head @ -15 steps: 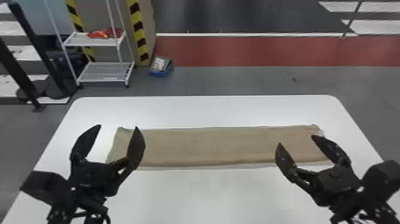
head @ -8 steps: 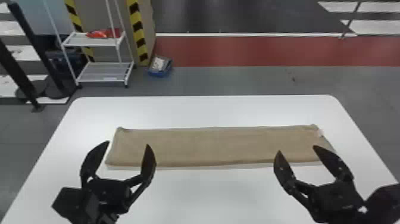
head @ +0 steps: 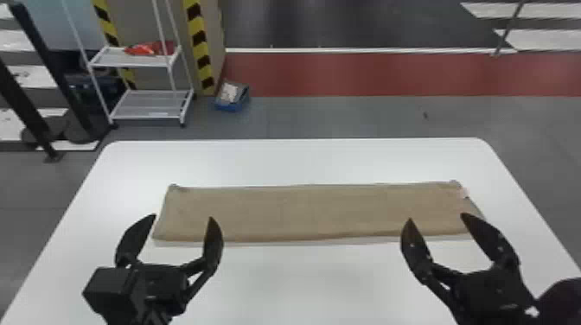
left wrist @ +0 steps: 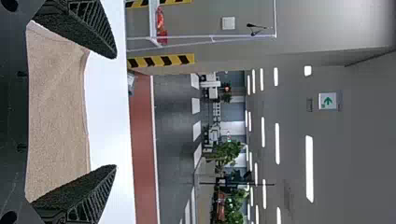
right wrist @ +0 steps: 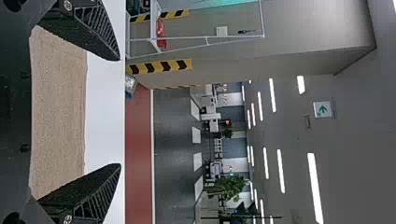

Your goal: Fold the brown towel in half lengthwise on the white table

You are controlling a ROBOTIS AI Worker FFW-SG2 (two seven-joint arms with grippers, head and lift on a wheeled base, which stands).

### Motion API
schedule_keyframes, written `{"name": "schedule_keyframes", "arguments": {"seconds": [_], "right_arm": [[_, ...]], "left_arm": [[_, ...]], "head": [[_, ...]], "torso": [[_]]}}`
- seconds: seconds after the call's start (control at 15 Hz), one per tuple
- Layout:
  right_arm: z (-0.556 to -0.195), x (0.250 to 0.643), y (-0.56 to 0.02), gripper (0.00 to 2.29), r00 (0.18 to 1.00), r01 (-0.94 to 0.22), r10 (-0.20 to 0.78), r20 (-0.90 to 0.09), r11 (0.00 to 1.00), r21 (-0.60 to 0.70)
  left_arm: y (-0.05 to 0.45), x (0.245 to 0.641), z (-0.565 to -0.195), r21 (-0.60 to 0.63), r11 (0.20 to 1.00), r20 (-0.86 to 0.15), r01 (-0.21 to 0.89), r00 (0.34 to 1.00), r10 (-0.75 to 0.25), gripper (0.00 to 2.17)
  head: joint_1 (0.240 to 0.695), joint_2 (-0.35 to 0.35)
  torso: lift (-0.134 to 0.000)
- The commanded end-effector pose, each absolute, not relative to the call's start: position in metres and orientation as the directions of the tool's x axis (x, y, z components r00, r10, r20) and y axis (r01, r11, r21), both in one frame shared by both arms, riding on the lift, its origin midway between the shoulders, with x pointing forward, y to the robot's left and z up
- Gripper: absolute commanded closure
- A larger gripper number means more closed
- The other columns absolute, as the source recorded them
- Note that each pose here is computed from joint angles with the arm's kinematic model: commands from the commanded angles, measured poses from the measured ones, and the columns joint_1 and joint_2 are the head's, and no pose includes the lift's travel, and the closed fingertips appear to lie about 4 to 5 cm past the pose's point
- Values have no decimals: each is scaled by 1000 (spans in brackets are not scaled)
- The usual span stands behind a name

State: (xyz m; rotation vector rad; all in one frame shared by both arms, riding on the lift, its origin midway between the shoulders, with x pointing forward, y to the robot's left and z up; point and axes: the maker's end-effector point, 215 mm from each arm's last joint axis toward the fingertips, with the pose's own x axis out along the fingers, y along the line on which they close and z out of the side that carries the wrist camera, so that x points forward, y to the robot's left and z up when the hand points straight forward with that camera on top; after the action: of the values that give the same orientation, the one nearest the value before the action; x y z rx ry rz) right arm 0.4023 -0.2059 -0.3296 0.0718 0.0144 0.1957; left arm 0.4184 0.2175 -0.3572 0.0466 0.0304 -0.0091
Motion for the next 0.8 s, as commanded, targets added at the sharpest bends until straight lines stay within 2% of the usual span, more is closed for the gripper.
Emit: {"name": "schedule_keyframes", "arguments": {"seconds": [0.0,0.73], "right_arm": [[-329,402,-205,70,981,-194,195,-7,978,74],[-333,399,-206,70,981,-193,194,-16,978,75]], "left_arm": [[222,418,-357,46,999,-28,-12,1000,14,33],[221,418,-354,36,999,-19,-13,1000,14,33]], "head": [[695,15],[695,22]], "torso": [[-57],[-57]]}}
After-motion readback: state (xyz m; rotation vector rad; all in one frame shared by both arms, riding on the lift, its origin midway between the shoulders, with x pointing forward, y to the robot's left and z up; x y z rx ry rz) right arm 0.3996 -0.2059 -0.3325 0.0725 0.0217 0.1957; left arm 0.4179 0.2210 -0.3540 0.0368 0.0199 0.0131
